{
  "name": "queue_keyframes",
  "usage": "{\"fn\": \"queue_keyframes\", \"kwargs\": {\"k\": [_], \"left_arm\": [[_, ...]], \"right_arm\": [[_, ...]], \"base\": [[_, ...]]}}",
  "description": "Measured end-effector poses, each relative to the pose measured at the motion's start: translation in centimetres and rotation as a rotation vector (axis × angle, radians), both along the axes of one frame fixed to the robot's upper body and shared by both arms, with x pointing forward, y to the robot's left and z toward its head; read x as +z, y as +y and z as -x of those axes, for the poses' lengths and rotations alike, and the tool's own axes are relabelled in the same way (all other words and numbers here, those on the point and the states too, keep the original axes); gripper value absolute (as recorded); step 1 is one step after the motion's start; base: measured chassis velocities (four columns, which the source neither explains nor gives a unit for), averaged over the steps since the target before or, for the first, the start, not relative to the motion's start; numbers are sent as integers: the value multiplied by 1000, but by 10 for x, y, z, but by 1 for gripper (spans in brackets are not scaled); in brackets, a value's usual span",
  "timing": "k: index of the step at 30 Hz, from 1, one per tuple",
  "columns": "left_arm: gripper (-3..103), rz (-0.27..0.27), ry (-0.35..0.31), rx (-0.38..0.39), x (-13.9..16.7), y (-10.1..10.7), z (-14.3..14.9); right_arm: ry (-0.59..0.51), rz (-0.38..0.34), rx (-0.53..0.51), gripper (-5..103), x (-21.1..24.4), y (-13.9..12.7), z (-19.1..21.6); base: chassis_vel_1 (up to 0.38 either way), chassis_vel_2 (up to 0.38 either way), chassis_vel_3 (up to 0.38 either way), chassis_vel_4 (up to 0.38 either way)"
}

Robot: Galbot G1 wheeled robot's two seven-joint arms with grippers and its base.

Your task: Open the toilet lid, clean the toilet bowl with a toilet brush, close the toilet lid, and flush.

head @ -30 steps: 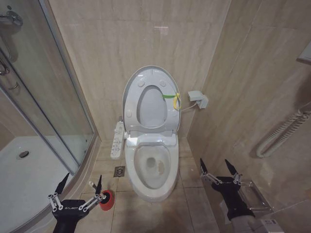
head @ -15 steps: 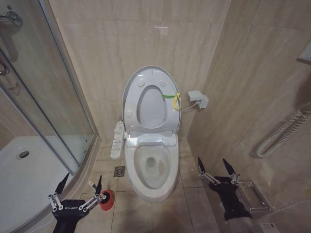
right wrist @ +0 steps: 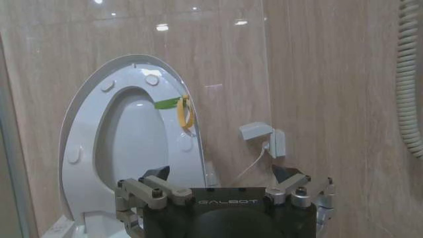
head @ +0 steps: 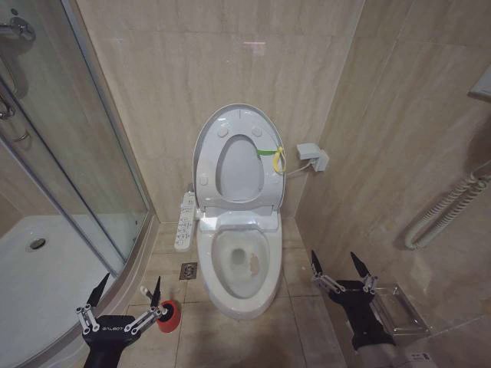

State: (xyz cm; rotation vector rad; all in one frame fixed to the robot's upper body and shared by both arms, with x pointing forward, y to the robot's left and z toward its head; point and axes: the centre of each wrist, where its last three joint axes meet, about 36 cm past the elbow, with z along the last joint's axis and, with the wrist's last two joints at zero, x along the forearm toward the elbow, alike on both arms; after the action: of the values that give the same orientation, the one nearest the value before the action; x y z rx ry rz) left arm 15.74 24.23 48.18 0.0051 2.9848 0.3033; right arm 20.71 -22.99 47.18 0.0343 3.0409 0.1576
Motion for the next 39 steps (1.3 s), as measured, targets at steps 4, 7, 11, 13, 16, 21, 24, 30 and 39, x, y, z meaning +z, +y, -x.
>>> {"fn": "queue_keyframes", "kwargs": {"k": [4, 7, 11, 13, 16, 21, 24, 30, 39], "left_arm": [[100, 0, 0, 0, 0, 0, 0], [100, 0, 0, 0, 0, 0, 0], [100, 0, 0, 0, 0, 0, 0], [100, 0, 0, 0, 0, 0, 0], [100, 0, 0, 0, 0, 0, 0], [100, 0, 0, 0, 0, 0, 0], [100, 0, 0, 0, 0, 0, 0], [100, 0, 0, 0, 0, 0, 0], [100, 0, 0, 0, 0, 0, 0]], "right_arm": [[0, 0, 0, 100, 0, 0, 0], [0, 0, -1, 100, 0, 0, 0], [0, 1, -1, 100, 0, 0, 0], [0, 1, -1, 100, 0, 0, 0], [1, 1, -1, 100, 0, 0, 0], [1, 1, -1, 100, 0, 0, 0], [1, 1, -1, 100, 0, 0, 0], [1, 1, -1, 100, 0, 0, 0], [1, 1, -1, 100, 0, 0, 0]], "base": [[0, 0, 0, 0], [0, 0, 0, 0], [0, 0, 0, 0], [0, 0, 0, 0], [0, 0, 0, 0], [0, 0, 0, 0], [0, 0, 0, 0], [0, 0, 0, 0], [0, 0, 0, 0]]}}
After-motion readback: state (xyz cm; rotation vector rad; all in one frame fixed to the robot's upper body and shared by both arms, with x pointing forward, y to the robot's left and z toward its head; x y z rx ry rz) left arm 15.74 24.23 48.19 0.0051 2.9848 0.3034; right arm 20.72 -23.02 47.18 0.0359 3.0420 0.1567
